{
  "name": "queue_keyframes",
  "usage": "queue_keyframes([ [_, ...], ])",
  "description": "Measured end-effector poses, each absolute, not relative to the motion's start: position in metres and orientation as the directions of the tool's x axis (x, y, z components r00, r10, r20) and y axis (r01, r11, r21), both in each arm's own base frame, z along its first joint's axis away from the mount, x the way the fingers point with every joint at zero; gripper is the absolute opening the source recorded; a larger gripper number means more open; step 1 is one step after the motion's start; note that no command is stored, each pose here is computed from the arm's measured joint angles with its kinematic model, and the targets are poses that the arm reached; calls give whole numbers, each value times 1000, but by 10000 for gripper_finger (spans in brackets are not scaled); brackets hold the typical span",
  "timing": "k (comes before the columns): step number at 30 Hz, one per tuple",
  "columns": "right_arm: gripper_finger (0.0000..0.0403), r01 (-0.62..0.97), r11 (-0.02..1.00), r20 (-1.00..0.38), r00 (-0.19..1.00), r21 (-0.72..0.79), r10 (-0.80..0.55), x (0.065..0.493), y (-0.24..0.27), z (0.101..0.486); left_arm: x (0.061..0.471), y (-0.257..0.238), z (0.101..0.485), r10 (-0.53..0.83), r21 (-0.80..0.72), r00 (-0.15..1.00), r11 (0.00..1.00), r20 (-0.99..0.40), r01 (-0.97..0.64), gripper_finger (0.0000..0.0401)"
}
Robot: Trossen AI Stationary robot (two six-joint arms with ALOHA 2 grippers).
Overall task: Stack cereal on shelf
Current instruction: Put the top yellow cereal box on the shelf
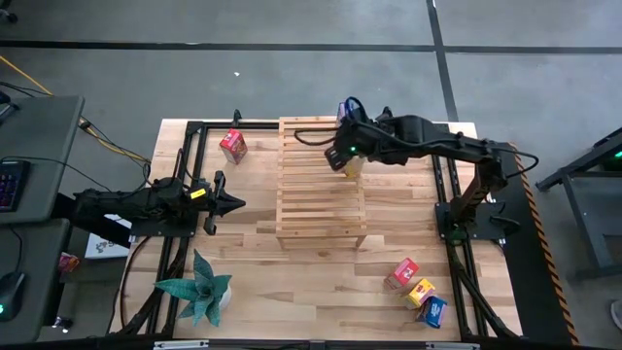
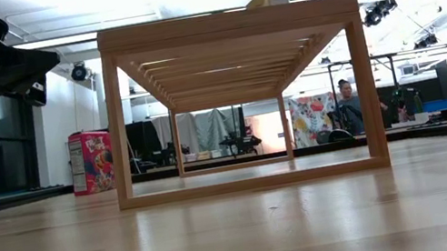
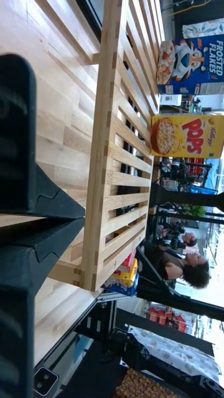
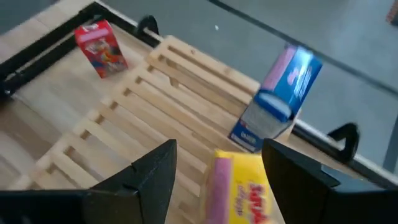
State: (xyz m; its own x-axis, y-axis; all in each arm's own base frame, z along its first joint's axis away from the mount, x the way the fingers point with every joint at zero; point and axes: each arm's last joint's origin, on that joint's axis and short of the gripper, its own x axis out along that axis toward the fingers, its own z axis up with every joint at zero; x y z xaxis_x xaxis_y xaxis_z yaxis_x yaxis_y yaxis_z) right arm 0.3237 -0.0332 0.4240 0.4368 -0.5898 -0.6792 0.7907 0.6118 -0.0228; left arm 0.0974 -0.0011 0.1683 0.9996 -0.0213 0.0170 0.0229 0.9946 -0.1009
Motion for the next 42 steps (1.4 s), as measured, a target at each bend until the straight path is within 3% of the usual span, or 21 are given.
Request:
queue_keyframes([
  [7, 227, 737, 657, -718, 372, -156, -588, 301, -17, 439, 97, -1, 168, -22, -101, 1000, 995, 17, 23, 0],
  [11, 200, 729, 652, -698, 355, -209, -621, 291, -2, 439, 97, -1, 168, -22, -101, 1000, 995, 17, 23, 0],
  [17, 91, 741, 636, -708, 328, -218, -625, 263, 3, 429, 97, -1, 168, -21, -101, 1000, 995, 18, 23, 0],
  [21, 11, 803, 560, -697, 281, -205, -659, 232, -1, 411, 97, -1, 168, -21, -101, 1000, 995, 18, 23, 0],
  [27, 14, 854, 506, -692, 296, -116, -658, 202, -5, 358, 97, -1, 168, -21, -101, 1000, 995, 17, 23, 0],
  [36, 1, 810, 584, -563, 508, 55, -652, 212, -11, 279, 97, -1, 168, -22, -101, 1000, 995, 17, 23, 0],
  [42, 1, 754, 638, -494, 618, 153, -612, 226, -22, 258, 97, -1, 168, -21, -101, 1000, 995, 17, 23, 0],
])
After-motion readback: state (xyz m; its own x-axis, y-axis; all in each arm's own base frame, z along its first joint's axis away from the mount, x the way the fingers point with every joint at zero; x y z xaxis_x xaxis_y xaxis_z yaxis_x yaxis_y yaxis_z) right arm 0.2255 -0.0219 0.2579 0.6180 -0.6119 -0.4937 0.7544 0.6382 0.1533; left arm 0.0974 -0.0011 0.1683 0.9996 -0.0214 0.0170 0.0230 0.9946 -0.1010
